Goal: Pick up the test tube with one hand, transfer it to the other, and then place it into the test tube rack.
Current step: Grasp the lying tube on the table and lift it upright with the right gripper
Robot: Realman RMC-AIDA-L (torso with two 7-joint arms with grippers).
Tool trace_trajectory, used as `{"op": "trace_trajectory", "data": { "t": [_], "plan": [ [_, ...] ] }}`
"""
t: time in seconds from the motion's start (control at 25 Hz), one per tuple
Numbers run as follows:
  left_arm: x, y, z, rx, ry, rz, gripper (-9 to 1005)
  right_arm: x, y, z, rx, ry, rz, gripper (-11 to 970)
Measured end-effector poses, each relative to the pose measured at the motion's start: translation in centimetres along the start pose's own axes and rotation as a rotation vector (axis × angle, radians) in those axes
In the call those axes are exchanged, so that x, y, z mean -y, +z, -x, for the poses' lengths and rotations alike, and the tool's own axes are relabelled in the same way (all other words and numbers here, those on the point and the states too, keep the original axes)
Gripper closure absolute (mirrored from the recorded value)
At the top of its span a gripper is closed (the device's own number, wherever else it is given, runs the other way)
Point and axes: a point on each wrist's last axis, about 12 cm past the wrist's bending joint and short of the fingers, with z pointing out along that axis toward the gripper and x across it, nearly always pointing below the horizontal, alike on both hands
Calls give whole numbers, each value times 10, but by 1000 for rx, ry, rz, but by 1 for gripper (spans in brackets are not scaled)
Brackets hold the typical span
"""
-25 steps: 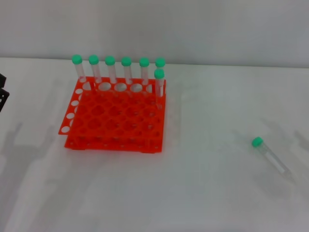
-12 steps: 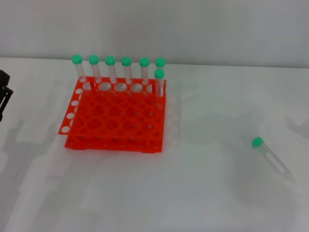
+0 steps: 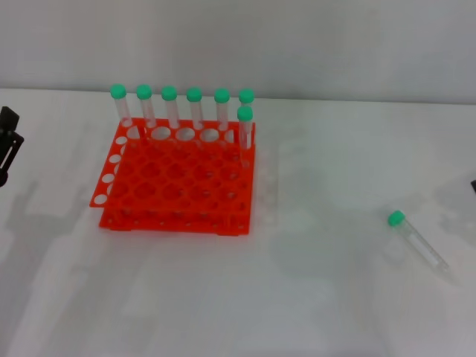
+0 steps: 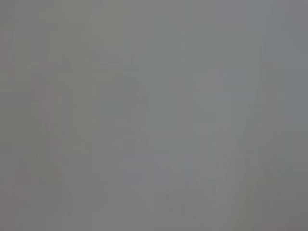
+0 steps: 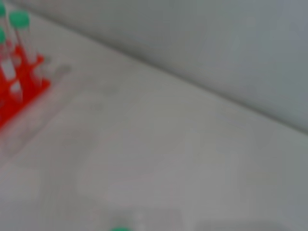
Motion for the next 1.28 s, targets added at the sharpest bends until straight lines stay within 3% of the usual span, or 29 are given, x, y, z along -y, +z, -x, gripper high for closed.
{"op": "trace_trajectory", "data": {
  "t": [0.4, 1.04, 1.12, 1.28],
  "plan": [
    [0, 8, -3, -23, 6, 0, 116, -29, 30, 12, -163, -38, 22, 91],
    [0, 9, -3, -25, 9, -2, 120, -55, 64, 7, -304, -101, 77, 92],
    [0, 10, -3, -26, 8, -6, 121, -54, 68, 5, -321, -98, 79, 289],
    [2, 11, -4, -27, 7, -11, 122, -53, 72, 2, -333, -91, 80, 336]
  ]
}}
